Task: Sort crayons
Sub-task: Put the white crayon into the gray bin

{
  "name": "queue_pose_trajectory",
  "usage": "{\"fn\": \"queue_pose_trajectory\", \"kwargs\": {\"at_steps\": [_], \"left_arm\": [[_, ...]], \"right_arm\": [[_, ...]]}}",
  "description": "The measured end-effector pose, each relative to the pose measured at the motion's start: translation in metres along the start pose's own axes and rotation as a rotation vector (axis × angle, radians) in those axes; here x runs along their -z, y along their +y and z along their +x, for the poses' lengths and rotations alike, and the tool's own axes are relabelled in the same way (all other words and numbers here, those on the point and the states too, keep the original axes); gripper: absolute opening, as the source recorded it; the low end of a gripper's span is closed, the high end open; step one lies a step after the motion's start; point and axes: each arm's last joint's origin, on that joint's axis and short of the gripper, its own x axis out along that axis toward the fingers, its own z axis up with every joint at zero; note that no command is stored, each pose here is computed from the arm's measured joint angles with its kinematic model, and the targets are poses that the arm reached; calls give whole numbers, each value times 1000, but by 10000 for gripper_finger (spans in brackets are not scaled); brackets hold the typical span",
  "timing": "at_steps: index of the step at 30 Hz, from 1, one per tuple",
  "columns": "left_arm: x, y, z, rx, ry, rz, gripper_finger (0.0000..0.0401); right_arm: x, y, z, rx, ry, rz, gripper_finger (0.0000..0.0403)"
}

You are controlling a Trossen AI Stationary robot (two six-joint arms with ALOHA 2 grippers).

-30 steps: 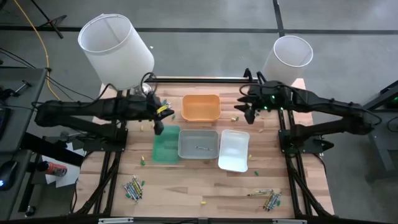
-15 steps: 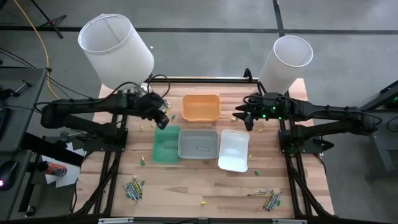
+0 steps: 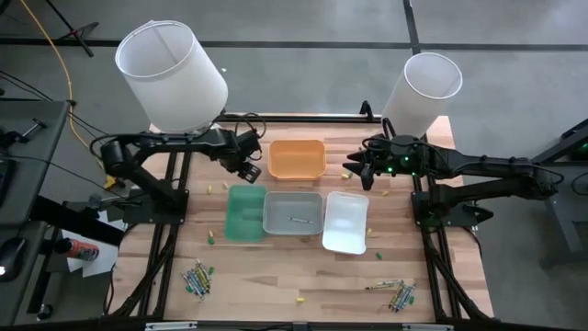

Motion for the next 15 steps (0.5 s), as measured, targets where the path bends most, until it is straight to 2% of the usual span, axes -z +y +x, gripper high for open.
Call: {"fn": "queue_pose_trajectory", "kwargs": {"at_steps": [6, 15], "left_arm": [[-9, -5, 13, -7, -58, 67, 145], [-13, -5, 27, -114, -70, 148, 135]], "right_arm": [[0, 0, 0, 17, -9, 5, 179], [-1, 0, 0, 22, -15, 5, 179]]}}
